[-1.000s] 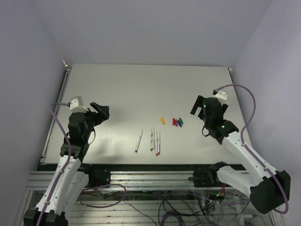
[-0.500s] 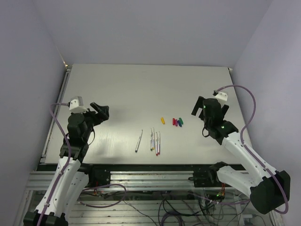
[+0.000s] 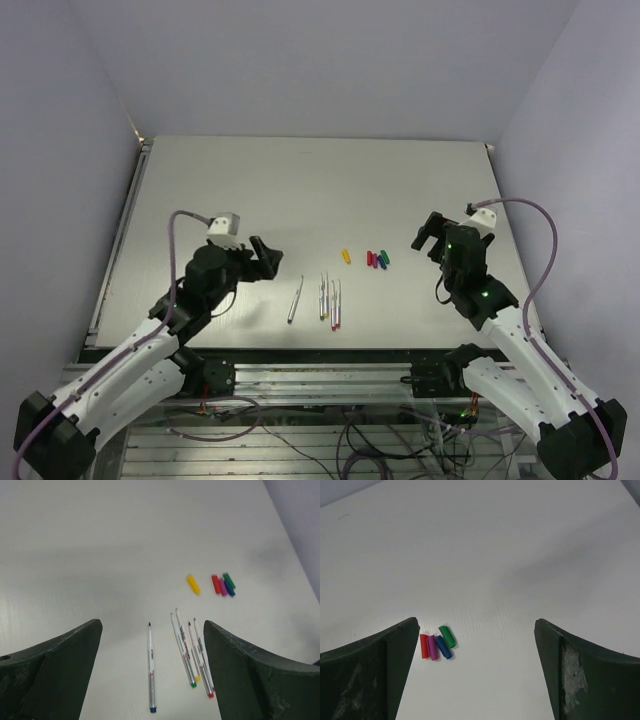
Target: Insert the pens into the pen caps
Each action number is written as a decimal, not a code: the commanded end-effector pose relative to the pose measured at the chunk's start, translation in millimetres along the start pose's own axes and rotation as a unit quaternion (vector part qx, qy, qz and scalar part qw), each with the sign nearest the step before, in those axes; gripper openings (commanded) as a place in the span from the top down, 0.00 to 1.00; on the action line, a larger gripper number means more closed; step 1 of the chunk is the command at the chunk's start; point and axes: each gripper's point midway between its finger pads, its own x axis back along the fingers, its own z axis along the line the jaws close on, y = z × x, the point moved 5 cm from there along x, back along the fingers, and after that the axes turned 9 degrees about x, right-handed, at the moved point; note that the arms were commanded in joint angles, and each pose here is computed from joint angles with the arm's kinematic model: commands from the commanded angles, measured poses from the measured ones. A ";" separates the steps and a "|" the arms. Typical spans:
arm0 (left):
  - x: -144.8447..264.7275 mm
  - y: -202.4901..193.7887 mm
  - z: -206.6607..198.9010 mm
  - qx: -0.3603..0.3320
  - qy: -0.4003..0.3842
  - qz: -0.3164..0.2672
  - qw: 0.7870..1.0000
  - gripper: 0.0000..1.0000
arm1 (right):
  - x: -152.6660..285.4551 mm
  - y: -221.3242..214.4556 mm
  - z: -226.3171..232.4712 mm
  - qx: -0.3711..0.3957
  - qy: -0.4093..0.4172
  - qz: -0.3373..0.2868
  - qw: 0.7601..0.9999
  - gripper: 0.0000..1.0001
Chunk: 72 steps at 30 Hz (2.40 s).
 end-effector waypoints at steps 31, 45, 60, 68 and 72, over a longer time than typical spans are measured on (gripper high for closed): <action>-26.1 -116.9 -10.8 -0.120 0.084 0.130 0.981 0.06 | -13.0 -16.1 -7.5 -0.027 -0.054 0.025 0.998 0.07; -30.0 -116.3 -11.0 -0.112 0.099 0.124 0.981 0.06 | -16.1 -15.6 -15.3 -0.011 -0.108 0.056 0.993 0.00; -34.7 -132.3 -20.4 -0.103 0.111 0.189 0.970 0.06 | -18.3 -23.7 -7.0 -0.009 -0.080 0.077 0.994 0.14; -25.9 -123.1 -18.1 -0.083 0.124 0.174 0.973 0.06 | -10.7 -15.4 -6.6 -0.032 -0.062 0.050 0.996 0.16; -23.9 -123.7 -13.9 -0.079 0.134 0.173 0.972 0.06 | -10.9 -11.6 -4.5 -0.034 -0.054 0.042 0.997 0.17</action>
